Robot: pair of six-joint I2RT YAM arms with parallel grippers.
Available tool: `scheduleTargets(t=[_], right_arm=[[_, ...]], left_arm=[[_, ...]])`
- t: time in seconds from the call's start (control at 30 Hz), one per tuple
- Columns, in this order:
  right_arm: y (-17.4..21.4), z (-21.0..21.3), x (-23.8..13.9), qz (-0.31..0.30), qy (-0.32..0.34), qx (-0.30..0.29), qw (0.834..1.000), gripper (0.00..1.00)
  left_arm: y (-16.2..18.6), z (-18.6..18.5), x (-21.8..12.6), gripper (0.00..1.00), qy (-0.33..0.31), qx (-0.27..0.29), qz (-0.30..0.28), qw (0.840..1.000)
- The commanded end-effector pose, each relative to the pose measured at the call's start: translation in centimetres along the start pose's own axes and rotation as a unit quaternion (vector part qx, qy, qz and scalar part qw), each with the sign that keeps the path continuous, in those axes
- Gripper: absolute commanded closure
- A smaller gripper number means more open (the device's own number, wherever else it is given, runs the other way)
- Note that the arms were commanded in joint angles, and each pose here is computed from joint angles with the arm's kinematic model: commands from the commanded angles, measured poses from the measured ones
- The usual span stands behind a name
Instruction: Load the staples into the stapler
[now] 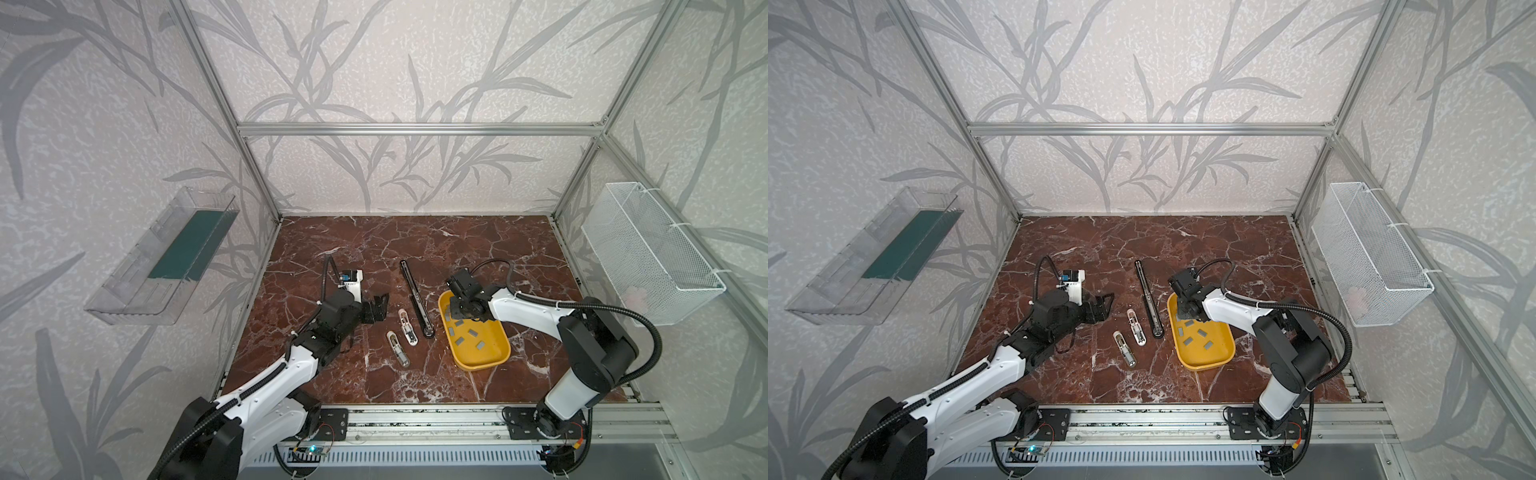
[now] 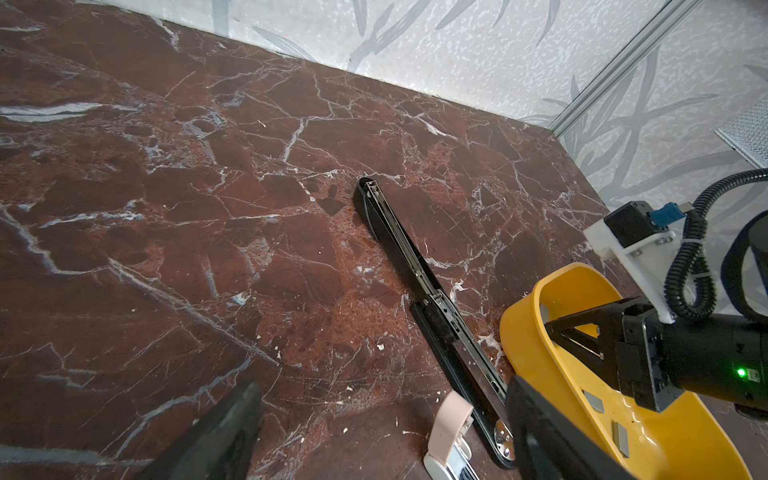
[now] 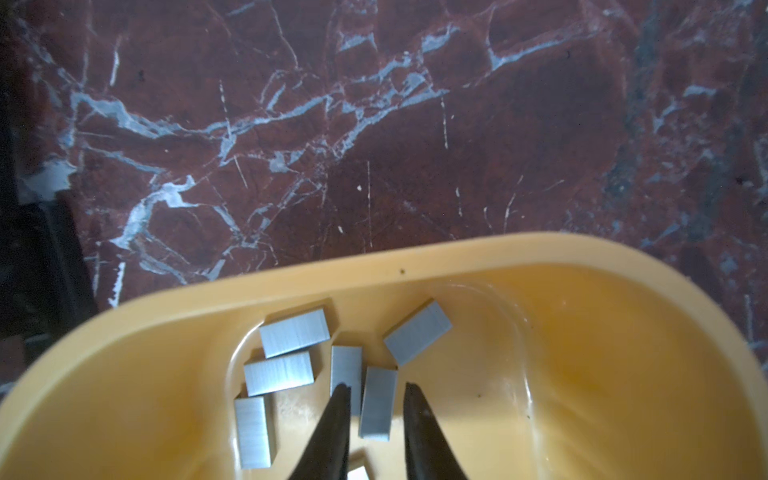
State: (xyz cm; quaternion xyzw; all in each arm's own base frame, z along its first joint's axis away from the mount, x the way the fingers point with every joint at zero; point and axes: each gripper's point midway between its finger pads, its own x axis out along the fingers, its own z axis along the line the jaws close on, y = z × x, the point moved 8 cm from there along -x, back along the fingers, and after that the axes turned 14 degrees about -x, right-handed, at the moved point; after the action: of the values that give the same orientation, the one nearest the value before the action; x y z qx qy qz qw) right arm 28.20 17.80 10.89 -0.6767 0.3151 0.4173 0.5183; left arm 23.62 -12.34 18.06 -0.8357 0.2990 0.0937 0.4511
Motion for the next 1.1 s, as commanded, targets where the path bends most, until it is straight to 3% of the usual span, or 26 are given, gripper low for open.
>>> scheduleTargets(t=[0.0, 1.07], right_arm=[[-0.2, -0.5, 0.1, 0.009, 0.016, 0.009, 1.0, 0.75], [0.0, -0.3, 1.3, 0.042, 0.007, 0.01, 0.999, 0.79]], left_arm=[[-0.7, -0.6, -0.2, 0.08, 0.005, 0.002, -0.01, 1.0], [-0.6, -0.7, 0.1, 0.08, 0.008, -0.001, -0.002, 1.0]])
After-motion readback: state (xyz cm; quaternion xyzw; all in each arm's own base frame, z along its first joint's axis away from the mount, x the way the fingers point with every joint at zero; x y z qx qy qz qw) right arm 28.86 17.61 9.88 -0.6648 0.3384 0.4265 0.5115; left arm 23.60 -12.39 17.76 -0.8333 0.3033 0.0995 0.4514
